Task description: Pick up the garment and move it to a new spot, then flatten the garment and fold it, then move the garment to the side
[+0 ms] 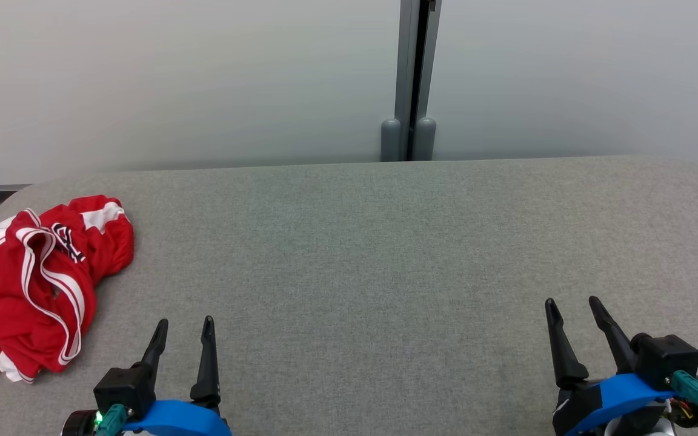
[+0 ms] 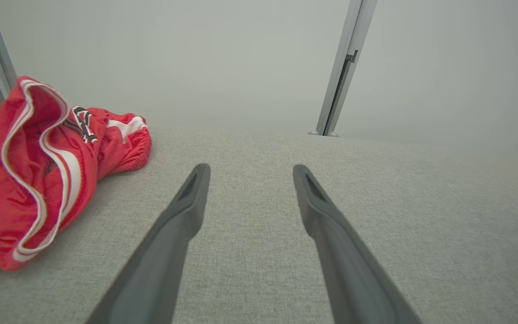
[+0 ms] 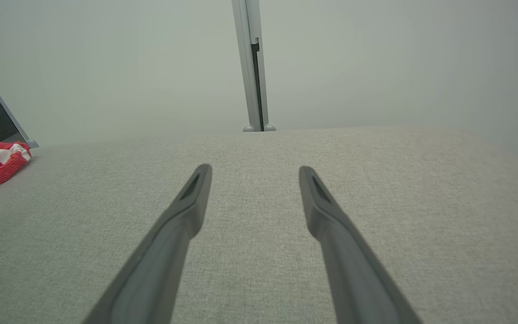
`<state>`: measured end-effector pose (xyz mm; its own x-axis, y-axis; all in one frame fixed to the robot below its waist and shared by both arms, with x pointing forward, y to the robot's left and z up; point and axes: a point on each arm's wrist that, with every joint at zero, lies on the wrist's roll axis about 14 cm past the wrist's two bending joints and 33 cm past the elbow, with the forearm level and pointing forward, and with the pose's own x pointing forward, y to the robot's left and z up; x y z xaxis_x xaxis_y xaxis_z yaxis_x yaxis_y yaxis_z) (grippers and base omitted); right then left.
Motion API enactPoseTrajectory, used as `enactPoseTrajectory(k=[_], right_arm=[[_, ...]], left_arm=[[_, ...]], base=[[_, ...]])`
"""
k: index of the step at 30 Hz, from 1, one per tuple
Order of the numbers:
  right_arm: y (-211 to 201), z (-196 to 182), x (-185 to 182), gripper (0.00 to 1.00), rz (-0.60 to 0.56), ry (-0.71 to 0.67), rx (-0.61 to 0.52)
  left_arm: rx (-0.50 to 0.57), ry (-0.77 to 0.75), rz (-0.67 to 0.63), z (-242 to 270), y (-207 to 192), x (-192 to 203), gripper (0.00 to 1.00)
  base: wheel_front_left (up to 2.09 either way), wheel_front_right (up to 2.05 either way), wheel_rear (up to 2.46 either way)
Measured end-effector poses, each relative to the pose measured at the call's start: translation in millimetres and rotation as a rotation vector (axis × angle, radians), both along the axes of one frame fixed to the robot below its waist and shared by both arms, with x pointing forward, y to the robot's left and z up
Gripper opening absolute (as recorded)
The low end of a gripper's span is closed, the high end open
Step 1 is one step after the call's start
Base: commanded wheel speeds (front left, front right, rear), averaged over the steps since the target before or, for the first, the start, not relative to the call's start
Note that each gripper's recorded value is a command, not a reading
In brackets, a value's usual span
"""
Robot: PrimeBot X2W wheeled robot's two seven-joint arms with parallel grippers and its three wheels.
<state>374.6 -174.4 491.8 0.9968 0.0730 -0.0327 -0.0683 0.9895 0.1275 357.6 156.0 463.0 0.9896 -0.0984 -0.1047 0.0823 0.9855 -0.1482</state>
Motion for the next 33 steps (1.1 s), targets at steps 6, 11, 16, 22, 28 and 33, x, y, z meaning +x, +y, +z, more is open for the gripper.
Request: enactPoseTrajectory(k=[6, 11, 16, 22, 28, 33], right_arm=[[-1.3, -0.3, -0.6, 1.00, -0.004, -0.001, 0.001], [-0.1, -0.4, 0.4, 1.00, 0.000, -0.003, 0.001], [15.1, -0.1, 4.8, 1.00, 0.045, -0.004, -0.002], [50.3, 2.5, 16.0, 1.00, 0.146, -0.012, -0.004], [95.2, 4.7, 27.1, 1.00, 0.269, -0.020, 0.000], [133.5, 1.4, 31.4, 1.00, 0.374, -0.009, -0.003]], left_arm=[[0.000, -0.001, 0.002, 0.4, 0.5, 0.3, 1.00], [0.000, -0.003, 0.014, 1.9, 3.9, -1.6, 1.00], [0.006, -0.027, 0.079, 9.0, 24.5, -10.9, 1.00], [0.019, -0.046, 0.195, 15.6, 60.6, -33.0, 1.00], [0.027, -0.044, 0.322, 18.2, 95.6, -65.2, 1.00], [0.027, -0.042, 0.429, 17.5, 120.6, -95.3, 1.00]], base=[[0.00, 0.00, 0.00], [0.00, 0.00, 0.00], [0.00, 0.00, 0.00], [0.00, 0.00, 0.00], [0.00, 0.00, 0.00], [0.00, 0.00, 0.00]])
